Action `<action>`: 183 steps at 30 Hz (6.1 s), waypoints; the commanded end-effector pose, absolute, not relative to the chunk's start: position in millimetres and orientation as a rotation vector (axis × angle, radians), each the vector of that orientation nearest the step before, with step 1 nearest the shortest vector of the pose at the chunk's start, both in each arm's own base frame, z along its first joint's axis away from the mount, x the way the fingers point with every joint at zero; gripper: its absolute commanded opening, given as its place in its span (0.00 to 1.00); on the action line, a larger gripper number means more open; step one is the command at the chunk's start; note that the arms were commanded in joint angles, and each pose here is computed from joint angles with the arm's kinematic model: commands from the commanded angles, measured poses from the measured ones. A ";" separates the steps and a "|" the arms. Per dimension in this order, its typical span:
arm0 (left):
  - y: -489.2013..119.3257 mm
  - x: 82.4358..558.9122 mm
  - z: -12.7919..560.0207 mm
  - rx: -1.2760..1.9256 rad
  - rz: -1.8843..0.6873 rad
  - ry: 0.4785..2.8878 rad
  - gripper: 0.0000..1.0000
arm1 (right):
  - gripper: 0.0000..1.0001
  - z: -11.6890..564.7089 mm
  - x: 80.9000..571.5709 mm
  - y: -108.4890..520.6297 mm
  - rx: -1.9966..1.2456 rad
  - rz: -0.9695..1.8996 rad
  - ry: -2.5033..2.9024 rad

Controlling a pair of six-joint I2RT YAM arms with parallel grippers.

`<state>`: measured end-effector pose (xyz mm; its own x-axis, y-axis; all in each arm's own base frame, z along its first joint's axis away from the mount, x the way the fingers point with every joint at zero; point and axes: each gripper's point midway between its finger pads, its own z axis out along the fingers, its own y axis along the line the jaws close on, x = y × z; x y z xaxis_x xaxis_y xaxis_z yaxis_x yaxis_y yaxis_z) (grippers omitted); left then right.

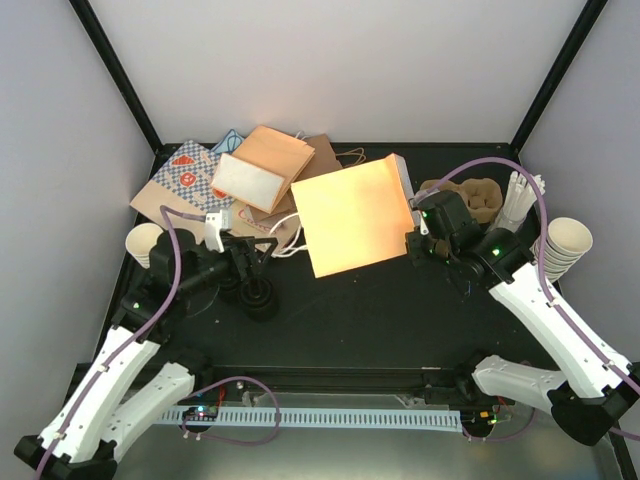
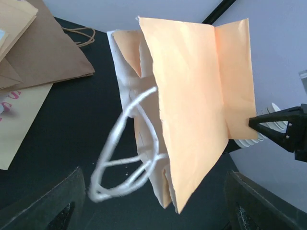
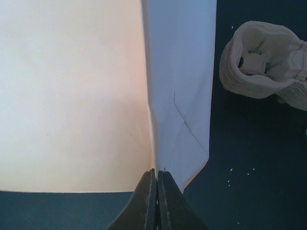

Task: Pack the takeout coffee

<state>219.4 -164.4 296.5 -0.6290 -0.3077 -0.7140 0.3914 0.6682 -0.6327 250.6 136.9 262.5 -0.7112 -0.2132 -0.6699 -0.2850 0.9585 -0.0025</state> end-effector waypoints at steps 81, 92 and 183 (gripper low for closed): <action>-176.7 218.6 378.8 0.125 -1.469 1.979 0.02 | 0.22 110.0 236.7 162.6 -0.057 0.996 2.584; -215.0 215.0 404.5 0.197 -1.562 1.952 0.02 | 0.35 133.2 243.3 161.3 -0.168 0.941 2.526; -257.5 192.7 340.2 0.622 -0.954 2.120 0.81 | 0.37 320.4 211.7 205.4 -0.429 0.601 2.242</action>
<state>181.9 -254.6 316.3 -0.7463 0.1058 -0.6572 0.5732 0.6041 -0.5536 222.0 198.3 301.4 -0.6605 -0.1002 -0.7441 -0.4180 0.8724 0.2535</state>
